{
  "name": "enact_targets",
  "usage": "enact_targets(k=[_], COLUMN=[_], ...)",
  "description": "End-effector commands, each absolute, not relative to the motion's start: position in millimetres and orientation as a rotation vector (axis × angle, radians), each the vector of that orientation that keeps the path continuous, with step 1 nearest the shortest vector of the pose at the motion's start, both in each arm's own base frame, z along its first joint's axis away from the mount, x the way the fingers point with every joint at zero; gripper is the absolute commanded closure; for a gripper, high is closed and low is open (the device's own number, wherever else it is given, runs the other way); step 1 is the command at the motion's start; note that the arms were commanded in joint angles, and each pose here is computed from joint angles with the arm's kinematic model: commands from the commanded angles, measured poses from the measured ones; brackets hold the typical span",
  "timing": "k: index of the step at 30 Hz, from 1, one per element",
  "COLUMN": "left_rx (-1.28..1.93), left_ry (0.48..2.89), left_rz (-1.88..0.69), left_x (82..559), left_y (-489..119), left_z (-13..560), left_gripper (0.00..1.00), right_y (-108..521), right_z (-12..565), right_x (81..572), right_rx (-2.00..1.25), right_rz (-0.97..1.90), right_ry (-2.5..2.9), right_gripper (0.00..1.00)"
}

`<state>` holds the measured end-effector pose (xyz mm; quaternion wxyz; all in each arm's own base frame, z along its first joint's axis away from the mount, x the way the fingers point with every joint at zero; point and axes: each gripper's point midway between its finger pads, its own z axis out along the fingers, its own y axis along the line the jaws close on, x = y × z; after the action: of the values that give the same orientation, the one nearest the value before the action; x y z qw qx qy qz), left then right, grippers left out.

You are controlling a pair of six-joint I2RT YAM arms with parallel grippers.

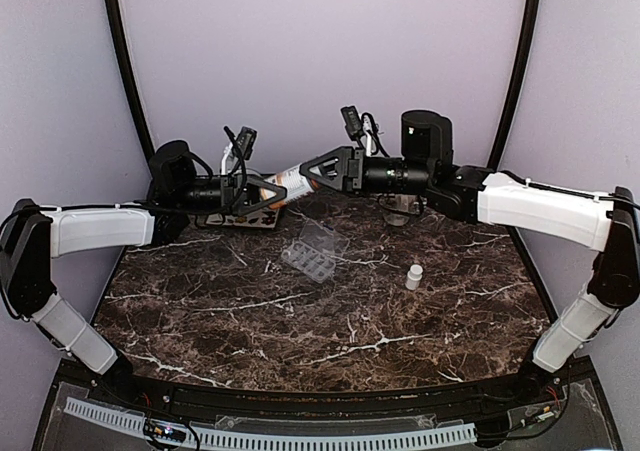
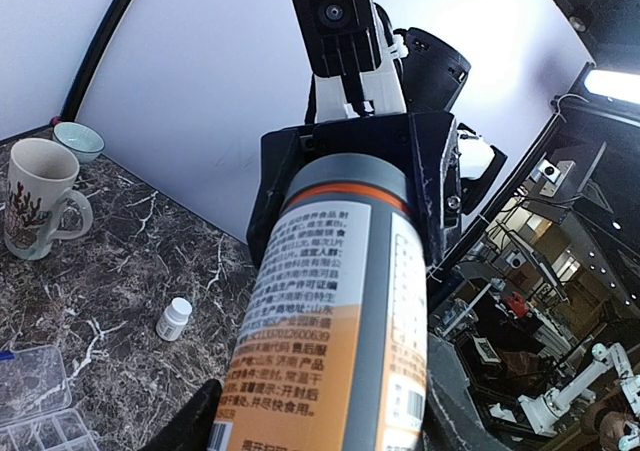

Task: Sort the pills into containers
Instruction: Pass from the right arm to the left

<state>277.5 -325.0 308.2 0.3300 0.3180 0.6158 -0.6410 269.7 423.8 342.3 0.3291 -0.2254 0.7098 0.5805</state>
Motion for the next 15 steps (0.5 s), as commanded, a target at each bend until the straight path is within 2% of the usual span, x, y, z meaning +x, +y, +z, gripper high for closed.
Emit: enact_targets(k=[1,6,15], left_rx=[0.866,0.885,0.922], left_ry=[1.578,1.640,1.676], left_rz=[-1.651,-1.568,-1.469], left_x=[277,280,284], left_y=[-320,-318,-316], left_z=[321,314,309], left_gripper=[0.88,0.89,0.93], right_y=[425,419,412], right_z=[335,333,329], right_x=[267,267,266], right_rx=[-0.635,-0.646,-0.653], right_rz=[1.502,1.484,1.481], right_ry=[1.830,1.828,1.843], right_gripper=[0.61,0.40,0.32])
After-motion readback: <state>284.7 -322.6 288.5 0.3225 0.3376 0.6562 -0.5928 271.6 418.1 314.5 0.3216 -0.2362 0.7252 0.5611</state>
